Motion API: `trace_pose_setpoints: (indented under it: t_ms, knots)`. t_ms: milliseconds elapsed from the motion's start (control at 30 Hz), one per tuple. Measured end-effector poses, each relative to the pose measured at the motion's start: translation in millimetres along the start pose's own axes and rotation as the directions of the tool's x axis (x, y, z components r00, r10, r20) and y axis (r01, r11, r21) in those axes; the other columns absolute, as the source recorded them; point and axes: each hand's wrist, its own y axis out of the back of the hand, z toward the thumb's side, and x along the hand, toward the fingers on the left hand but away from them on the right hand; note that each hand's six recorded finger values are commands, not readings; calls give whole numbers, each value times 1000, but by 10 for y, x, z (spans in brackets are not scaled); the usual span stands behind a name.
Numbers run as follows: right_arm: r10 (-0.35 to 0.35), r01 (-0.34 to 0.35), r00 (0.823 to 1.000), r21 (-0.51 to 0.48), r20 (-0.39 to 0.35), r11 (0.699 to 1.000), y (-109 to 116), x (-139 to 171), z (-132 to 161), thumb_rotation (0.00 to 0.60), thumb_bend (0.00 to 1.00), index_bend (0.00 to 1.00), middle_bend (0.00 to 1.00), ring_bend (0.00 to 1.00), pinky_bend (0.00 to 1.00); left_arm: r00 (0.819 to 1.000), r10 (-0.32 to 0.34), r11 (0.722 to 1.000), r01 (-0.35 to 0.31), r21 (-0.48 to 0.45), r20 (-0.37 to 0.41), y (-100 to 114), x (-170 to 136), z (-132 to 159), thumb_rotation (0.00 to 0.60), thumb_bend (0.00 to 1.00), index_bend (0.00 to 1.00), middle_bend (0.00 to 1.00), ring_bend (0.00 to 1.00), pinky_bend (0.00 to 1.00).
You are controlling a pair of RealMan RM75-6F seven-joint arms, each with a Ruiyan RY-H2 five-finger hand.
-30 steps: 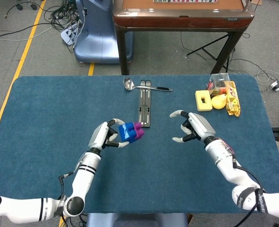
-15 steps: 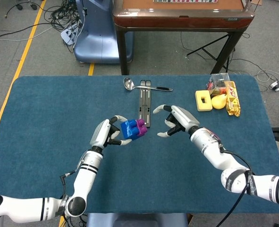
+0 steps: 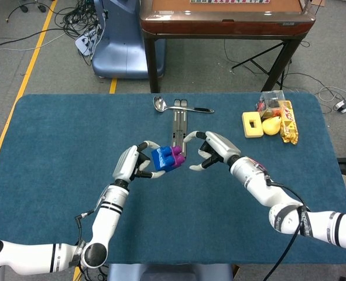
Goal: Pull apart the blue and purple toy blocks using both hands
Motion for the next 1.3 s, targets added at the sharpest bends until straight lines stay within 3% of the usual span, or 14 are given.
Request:
trace_pose_setpoints:
  t_ms: [767,1300]
  knots:
    - [-17,17,999,-8,-42,1000,-95,-185,76,600,0,221,1000,1000,1000,1000,-8,1000,8,2,12,-20,-5,54,600,210,640,1000,993,1000]
    - [23,-24,999,-21,-48,999,-228,-267,89,600,0,221,1000,1000,1000,1000,-5,1000,5,0,9,-10,-2,40,600,209,640,1000,993,1000]
